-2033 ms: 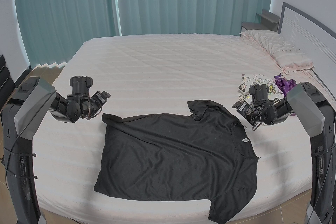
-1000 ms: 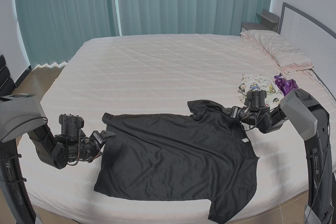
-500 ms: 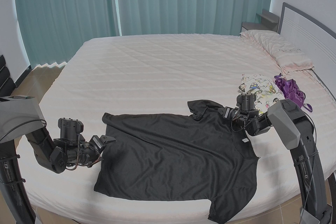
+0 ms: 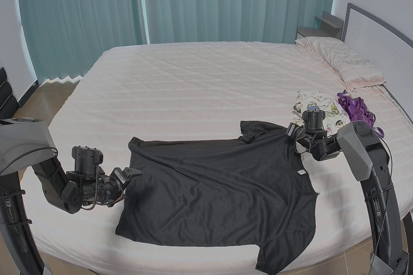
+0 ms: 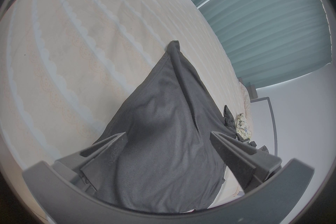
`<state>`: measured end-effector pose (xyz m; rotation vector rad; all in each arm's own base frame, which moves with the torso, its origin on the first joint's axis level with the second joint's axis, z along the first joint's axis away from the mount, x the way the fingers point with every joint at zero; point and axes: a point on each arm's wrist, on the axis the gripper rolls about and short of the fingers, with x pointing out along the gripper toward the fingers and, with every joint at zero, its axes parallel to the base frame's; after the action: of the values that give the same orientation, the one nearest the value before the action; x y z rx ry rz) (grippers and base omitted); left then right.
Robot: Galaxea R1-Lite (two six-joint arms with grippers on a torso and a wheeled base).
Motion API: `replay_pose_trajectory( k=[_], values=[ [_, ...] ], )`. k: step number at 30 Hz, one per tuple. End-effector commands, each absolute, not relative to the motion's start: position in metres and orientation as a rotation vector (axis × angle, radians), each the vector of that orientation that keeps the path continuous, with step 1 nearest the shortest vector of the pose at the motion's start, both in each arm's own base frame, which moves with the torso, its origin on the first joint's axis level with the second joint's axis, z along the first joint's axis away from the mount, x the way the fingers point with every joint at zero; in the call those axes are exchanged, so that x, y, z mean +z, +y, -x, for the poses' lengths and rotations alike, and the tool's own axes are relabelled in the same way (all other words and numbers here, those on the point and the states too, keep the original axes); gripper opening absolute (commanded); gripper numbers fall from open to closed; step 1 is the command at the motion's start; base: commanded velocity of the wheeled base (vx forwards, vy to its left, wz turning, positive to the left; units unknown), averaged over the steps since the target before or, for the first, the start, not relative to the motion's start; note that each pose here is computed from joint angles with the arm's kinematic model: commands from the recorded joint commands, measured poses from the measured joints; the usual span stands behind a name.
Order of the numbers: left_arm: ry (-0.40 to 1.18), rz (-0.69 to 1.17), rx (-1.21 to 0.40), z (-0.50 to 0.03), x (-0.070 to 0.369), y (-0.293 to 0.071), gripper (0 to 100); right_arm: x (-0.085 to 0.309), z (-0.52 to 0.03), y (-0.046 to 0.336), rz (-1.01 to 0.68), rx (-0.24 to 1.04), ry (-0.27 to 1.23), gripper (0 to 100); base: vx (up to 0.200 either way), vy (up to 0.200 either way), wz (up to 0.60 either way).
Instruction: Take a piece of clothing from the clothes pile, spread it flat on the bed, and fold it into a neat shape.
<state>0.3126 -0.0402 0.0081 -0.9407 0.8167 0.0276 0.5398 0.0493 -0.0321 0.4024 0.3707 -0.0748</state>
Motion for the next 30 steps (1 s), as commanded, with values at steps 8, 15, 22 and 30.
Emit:
replay_pose_trajectory(
  k=[8, 15, 22, 30],
  values=[
    [0.827, 0.939, 0.032, -0.312, 0.005, -0.041, 100, -0.018, -0.544, 0.025, -0.418, -0.161, 0.315, 0, 0.000, 0.000, 0.00],
    [0.825, 0.939, 0.033, -0.313, 0.005, -0.040, 100, -0.011, -0.547, 0.022, -0.418, -0.185, 0.287, 0, 0.000, 0.000, 0.00],
    [0.825, 0.939, 0.033, -0.313, 0.005, -0.040, 100, -0.015, -0.546, 0.017, -0.418, -0.196, 0.296, 0, 0.000, 0.000, 0.00],
    [0.815, 0.940, 0.027, -0.313, 0.008, -0.040, 100, -0.009, -0.530, 0.022, -0.404, -0.203, 0.377, 100, 0.000, 0.000, 0.00]
  ],
)
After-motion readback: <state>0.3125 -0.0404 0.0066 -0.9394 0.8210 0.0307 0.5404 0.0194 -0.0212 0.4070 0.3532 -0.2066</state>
